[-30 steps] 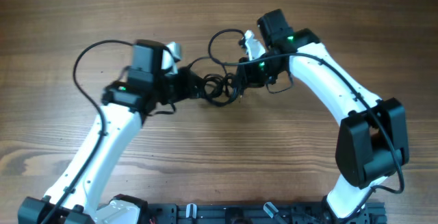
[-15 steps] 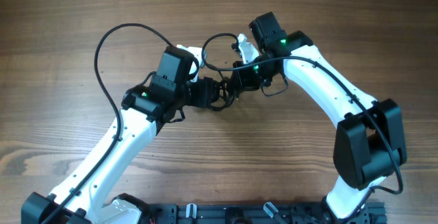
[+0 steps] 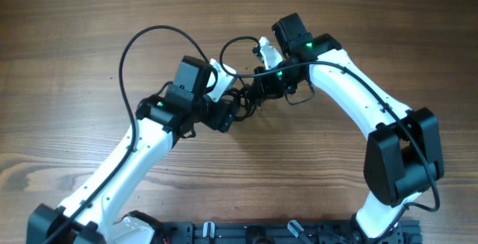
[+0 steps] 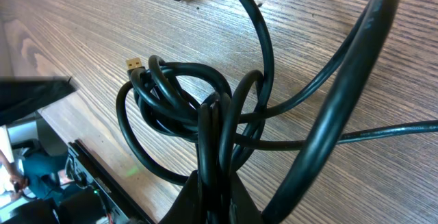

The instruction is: Untangle cables

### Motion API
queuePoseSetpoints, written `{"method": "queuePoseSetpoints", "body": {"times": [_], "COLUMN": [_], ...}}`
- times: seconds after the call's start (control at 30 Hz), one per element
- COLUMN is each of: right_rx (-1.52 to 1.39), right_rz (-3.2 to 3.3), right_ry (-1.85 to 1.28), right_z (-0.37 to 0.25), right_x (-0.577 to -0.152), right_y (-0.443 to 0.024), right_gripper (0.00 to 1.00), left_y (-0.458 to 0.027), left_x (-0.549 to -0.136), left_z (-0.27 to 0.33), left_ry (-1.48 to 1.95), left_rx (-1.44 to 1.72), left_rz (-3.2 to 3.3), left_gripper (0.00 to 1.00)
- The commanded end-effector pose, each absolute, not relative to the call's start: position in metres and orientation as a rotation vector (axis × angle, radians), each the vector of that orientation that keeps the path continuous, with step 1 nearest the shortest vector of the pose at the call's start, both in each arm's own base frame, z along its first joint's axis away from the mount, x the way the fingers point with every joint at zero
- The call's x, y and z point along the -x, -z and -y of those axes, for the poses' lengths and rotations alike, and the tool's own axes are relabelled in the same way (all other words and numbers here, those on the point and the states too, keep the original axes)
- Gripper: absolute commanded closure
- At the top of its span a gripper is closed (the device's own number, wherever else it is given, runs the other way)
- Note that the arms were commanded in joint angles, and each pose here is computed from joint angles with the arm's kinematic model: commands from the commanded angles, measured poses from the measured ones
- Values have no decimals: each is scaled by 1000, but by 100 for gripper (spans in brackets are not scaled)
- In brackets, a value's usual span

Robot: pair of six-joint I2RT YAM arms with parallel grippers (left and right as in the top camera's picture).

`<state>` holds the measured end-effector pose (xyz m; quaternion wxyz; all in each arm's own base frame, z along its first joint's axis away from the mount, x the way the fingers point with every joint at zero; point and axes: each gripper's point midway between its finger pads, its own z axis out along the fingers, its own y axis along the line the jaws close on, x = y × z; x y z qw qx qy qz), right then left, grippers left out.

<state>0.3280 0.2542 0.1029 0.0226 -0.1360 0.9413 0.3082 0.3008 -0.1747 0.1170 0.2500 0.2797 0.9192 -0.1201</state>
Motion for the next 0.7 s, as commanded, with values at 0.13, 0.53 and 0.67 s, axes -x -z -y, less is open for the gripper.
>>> {"method": "queuePoseSetpoints", "body": {"times": [0.13, 0.53, 0.67], "right_rx": [475, 486, 486], "right_rz": [-2845, -2846, -2851], "right_ry": [-983, -986, -985], "right_z": [-259, -259, -258], "right_x": [-333, -331, -330], "right_y": [-121, -121, -121], "right_gripper": [95, 95, 94], "left_y": [-84, -56, -62], "left_x": [-316, -341, -352], "left_z": [172, 182, 187], "left_ry": [237, 226, 235], "left_rx": [-780, -770, -754], "left_rz": [-2532, -2509, -2456], "left_gripper": [11, 49, 73]}}
